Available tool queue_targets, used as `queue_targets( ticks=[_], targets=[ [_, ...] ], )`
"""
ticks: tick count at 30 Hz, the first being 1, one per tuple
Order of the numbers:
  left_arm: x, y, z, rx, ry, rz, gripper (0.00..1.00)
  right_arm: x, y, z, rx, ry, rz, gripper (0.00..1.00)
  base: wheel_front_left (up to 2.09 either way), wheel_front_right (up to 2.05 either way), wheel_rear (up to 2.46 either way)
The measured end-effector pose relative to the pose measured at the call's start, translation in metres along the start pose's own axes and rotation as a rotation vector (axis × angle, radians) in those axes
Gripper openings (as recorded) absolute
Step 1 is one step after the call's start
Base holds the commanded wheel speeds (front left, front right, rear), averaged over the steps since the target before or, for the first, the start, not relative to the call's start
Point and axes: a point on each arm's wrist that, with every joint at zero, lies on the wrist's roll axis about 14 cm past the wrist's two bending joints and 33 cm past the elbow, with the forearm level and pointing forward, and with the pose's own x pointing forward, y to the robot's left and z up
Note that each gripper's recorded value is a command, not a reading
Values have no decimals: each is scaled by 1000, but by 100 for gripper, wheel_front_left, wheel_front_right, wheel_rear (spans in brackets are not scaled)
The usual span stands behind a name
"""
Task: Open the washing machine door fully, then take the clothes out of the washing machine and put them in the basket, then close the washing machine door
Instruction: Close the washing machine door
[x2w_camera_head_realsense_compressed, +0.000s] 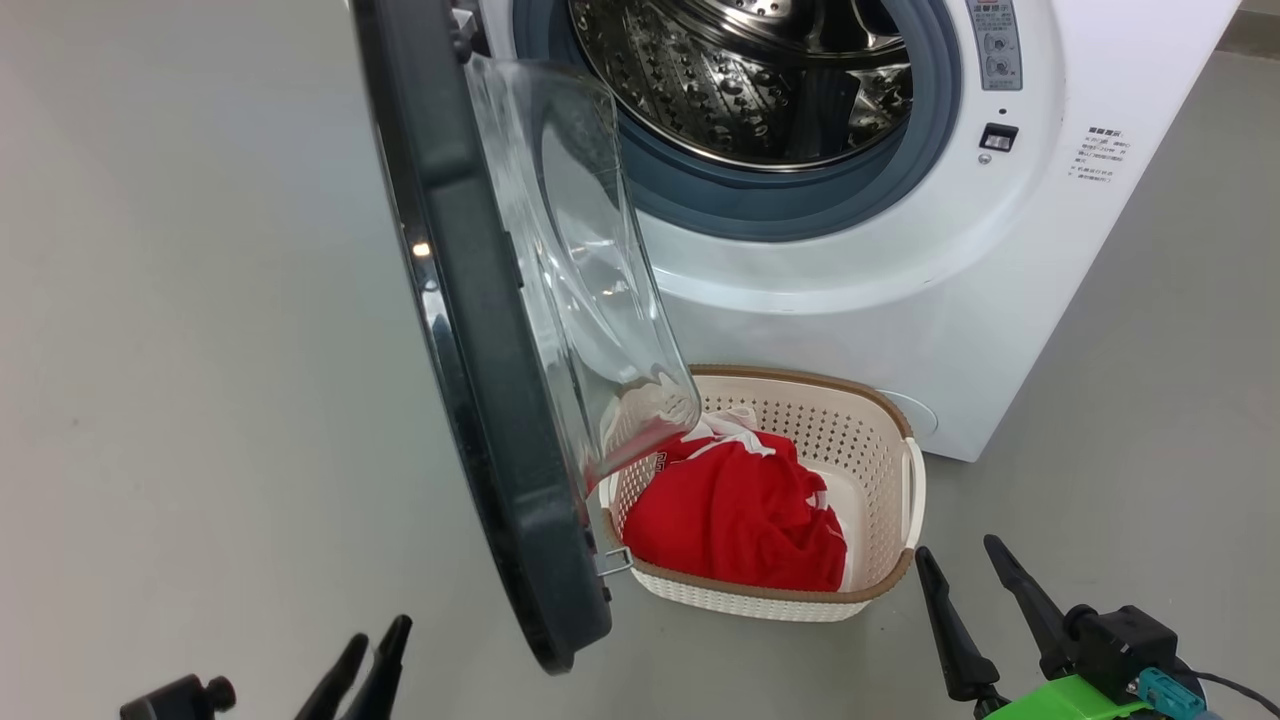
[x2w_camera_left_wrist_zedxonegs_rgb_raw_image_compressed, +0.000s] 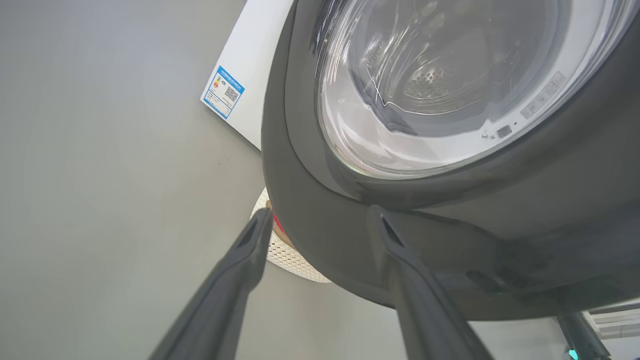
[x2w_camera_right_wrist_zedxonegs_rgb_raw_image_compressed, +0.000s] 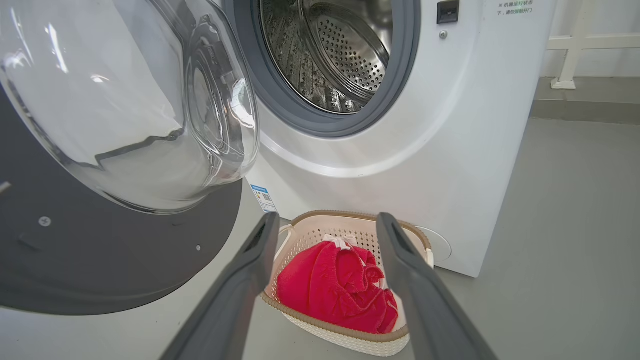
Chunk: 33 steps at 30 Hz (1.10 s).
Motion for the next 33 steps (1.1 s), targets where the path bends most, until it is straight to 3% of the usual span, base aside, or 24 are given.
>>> queue_targets(
  ticks=[15,21,33],
  targets=[
    [7,-3,29,205,-159,21,100,0,-2,-3,1,9,-3,100,0,0,0],
    [6,-6,31,358,-178,25,100,0,-3,-4,0,12,-3,100,0,0,0],
    [3,-17,37,546,-225,31,100,1,-3,-4,-2,15,0,100,0,0,0]
  ],
)
